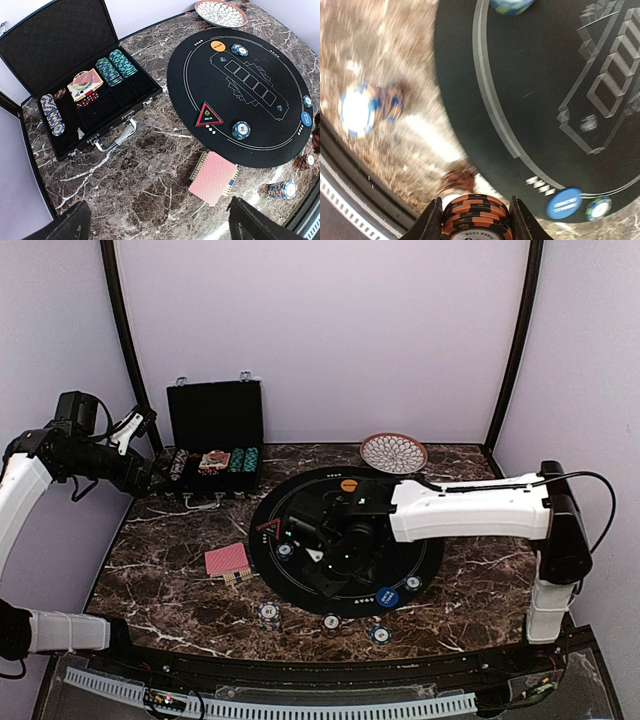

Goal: Distribute texas hold em gaming equipment

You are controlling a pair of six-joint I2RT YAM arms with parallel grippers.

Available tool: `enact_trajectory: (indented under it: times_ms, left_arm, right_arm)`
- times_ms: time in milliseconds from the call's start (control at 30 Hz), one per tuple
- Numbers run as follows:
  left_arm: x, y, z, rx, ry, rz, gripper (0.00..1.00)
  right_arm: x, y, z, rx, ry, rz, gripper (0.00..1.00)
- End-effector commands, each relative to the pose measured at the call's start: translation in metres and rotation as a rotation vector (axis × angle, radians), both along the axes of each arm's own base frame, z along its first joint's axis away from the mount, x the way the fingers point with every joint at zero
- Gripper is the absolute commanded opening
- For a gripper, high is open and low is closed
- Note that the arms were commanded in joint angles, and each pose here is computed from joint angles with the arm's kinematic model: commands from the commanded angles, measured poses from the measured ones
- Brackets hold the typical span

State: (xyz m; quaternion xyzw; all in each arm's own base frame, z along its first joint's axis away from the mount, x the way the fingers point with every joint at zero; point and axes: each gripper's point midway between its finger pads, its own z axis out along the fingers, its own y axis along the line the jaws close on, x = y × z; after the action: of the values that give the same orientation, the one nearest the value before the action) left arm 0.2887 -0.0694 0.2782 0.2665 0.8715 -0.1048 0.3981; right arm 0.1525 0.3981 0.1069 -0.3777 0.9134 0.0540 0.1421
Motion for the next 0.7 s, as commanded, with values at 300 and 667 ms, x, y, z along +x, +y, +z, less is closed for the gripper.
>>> enact_trajectory:
  times_ms: [300, 667]
  left_arm:
    - [-0.002, 0.0, 0.018, 0.0, -0.048, -0.006, 0.99]
    - [-0.005, 0.0, 0.019, -0.001, -0.056, -0.012, 0.99]
  right_arm:
    - [0.184, -0.04, 0.042, 0.111, -0.211, -0.334, 0.1]
    - [0.281, -0.039, -0.005, 0.112, -0.237, -0.488, 0.1]
